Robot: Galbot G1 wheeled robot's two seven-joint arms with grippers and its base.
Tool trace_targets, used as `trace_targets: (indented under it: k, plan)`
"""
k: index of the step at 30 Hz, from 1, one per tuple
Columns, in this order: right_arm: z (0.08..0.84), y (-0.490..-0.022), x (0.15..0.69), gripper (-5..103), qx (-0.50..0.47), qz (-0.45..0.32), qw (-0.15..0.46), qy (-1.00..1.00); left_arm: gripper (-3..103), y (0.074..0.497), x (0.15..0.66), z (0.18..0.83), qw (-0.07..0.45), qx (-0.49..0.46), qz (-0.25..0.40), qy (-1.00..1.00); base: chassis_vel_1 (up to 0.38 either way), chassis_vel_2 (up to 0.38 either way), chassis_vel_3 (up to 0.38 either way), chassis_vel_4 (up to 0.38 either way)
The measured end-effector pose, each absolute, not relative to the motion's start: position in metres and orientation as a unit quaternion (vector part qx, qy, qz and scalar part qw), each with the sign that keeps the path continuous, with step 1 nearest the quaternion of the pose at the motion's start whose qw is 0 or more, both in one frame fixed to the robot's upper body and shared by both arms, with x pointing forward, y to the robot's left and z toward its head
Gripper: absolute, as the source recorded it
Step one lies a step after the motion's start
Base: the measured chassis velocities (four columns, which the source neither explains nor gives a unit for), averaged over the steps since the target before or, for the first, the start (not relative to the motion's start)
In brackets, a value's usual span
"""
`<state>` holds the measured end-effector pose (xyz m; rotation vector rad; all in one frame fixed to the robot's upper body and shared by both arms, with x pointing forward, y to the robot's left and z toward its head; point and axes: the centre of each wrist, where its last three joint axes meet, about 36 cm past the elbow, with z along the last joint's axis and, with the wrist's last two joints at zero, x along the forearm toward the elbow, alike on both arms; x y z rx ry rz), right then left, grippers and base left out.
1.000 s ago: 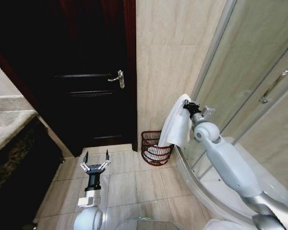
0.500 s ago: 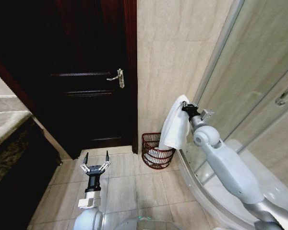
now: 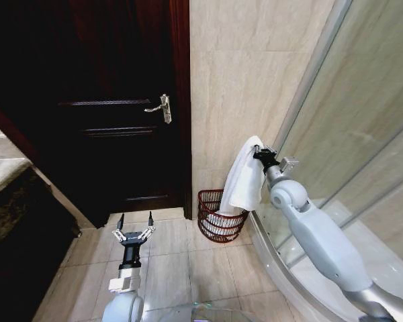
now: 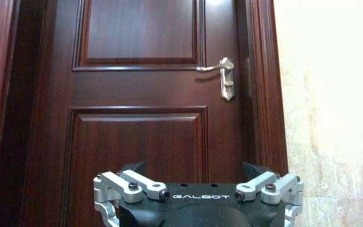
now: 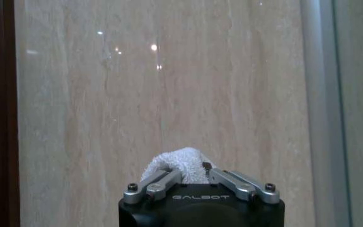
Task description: Discard the used towel into the hamper.
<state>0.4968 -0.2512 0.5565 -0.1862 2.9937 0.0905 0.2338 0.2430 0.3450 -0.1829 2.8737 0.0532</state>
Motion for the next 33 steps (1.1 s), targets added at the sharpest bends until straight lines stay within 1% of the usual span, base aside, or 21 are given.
trace_targets:
  k: [12, 23, 33]
  plan:
    - [0.547, -0.255, 0.49, 3, -0.057, 0.03, 0.062, 0.996, 100, 0.253, 0.244, 0.363, 0.118, -0.025, -0.001, 0.993, -0.078, 0.068, 0.084, -0.074]
    - [0.534, -0.256, 0.48, 3, -0.057, 0.029, 0.057, 0.996, 100, 0.254, 0.244, 0.357, 0.12, -0.034, -0.003, 0.992, -0.076, 0.075, 0.071, -0.071]
    - [0.509, -0.251, 0.48, 3, -0.055, 0.036, 0.034, 0.997, 100, 0.252, 0.238, 0.35, 0.121, -0.042, 0.002, 0.992, 0.0, 0.0, 0.0, 0.0]
